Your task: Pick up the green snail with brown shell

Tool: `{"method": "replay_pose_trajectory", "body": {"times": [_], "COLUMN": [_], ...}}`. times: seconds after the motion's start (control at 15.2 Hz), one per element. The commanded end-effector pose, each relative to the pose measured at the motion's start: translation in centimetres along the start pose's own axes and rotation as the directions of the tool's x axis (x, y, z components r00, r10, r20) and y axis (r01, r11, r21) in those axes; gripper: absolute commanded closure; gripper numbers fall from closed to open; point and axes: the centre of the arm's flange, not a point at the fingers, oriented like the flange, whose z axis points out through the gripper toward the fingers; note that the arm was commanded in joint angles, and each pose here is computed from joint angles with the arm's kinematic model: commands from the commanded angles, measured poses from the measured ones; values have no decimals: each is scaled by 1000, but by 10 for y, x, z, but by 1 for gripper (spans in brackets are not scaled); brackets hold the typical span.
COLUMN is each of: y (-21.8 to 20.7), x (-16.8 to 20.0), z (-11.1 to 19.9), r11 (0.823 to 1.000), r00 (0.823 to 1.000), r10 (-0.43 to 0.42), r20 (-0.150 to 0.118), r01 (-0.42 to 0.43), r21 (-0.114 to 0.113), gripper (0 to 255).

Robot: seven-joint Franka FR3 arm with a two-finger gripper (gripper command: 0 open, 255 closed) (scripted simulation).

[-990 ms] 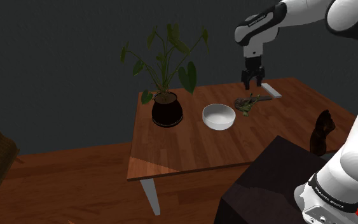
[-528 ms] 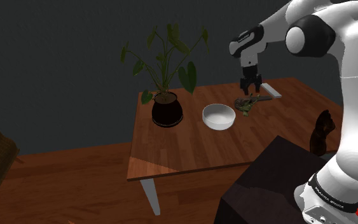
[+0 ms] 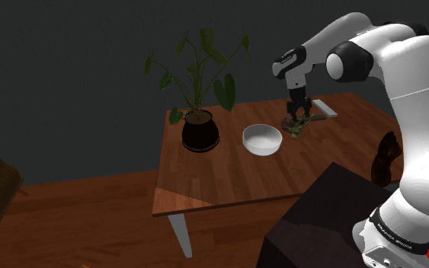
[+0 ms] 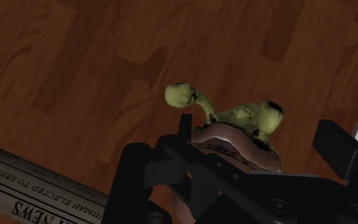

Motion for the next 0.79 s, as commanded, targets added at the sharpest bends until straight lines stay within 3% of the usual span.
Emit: {"method": "replay_pose_trajectory", "body": {"times": [0.0,0.2,0.26,0.73], "y": [2,2,3,3], "x": [5,9,10,10], "z": [9,16,16,17], "r11": [1000,1000,1000,1000], "r00": [1000,1000,1000,1000], "r10": [0,0,0,0], "r20": [0,0,0,0], "r01": [0,0,0,0], "r21": [0,0,0,0], "gripper": [0,0,255,255]}}
